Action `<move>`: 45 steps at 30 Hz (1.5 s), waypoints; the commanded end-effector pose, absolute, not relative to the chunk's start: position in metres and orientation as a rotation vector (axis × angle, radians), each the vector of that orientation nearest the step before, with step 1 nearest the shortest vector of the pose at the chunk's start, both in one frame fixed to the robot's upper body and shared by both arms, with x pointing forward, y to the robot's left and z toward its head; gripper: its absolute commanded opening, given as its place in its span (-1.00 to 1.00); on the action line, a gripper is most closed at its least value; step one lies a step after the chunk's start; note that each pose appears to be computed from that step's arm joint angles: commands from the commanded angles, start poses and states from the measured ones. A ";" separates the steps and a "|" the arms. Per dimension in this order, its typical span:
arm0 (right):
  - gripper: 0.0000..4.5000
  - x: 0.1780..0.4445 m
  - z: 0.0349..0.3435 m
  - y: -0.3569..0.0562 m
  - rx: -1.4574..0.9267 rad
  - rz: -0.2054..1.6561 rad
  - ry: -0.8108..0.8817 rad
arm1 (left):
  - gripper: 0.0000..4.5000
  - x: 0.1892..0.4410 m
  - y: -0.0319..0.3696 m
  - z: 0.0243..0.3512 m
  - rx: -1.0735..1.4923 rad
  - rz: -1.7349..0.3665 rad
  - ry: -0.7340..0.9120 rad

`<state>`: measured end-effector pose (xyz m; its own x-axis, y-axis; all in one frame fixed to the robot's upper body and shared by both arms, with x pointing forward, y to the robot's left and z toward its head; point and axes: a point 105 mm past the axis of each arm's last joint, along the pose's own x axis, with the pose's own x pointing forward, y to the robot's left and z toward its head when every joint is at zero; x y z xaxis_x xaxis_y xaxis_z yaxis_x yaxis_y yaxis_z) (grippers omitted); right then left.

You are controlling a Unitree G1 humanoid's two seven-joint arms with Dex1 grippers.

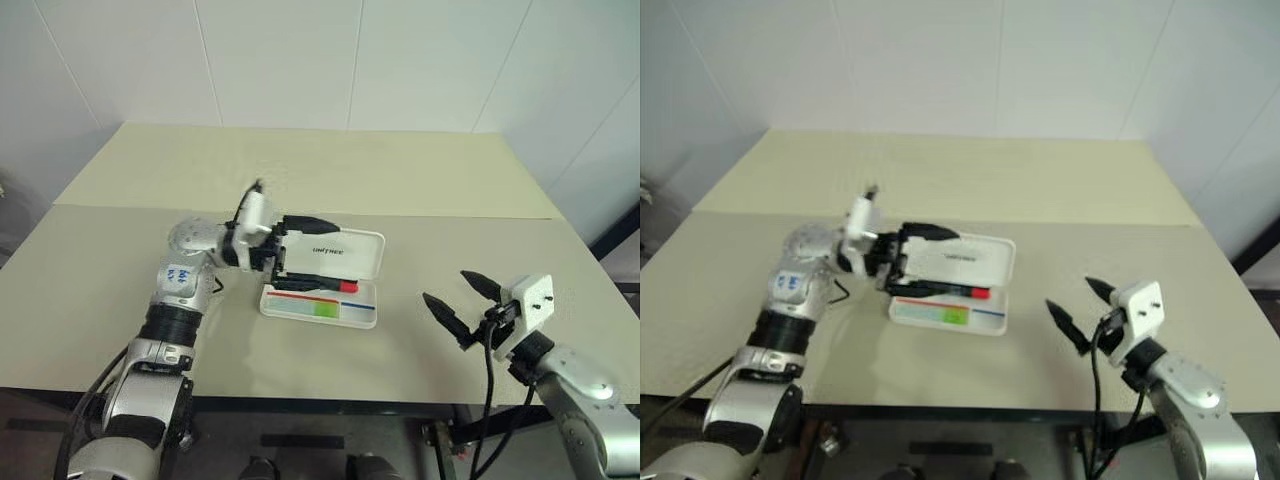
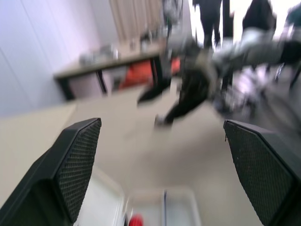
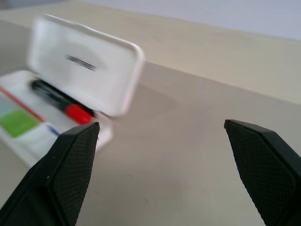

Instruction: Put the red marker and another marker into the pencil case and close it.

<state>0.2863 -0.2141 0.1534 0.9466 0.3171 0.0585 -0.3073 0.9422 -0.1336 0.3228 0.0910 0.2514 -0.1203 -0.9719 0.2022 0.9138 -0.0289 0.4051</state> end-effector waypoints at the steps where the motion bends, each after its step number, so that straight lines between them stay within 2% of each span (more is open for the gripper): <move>1: 1.00 0.282 0.157 -0.241 -0.188 0.090 -0.077 | 0.99 0.321 0.109 0.256 0.169 -1.593 -0.541; 12: 1.00 0.282 0.123 -0.268 -0.093 -0.109 0.031 | 0.99 0.328 0.149 0.234 0.232 -1.571 -0.400; 23: 1.00 0.279 0.086 -0.261 0.003 -0.134 0.134 | 0.99 0.332 0.168 0.234 0.267 -1.521 -0.375; 33: 1.00 0.276 0.065 -0.263 0.074 -0.186 0.200 | 0.99 0.336 0.179 0.234 0.309 -1.468 -0.356; 36: 0.75 0.278 0.064 -0.263 0.089 -0.191 0.202 | 1.00 0.336 0.177 0.235 0.309 -1.468 -0.364; 45: -0.55 0.288 0.085 -0.266 0.061 -0.160 0.123 | 1.00 0.337 0.173 0.236 0.287 -1.470 -0.392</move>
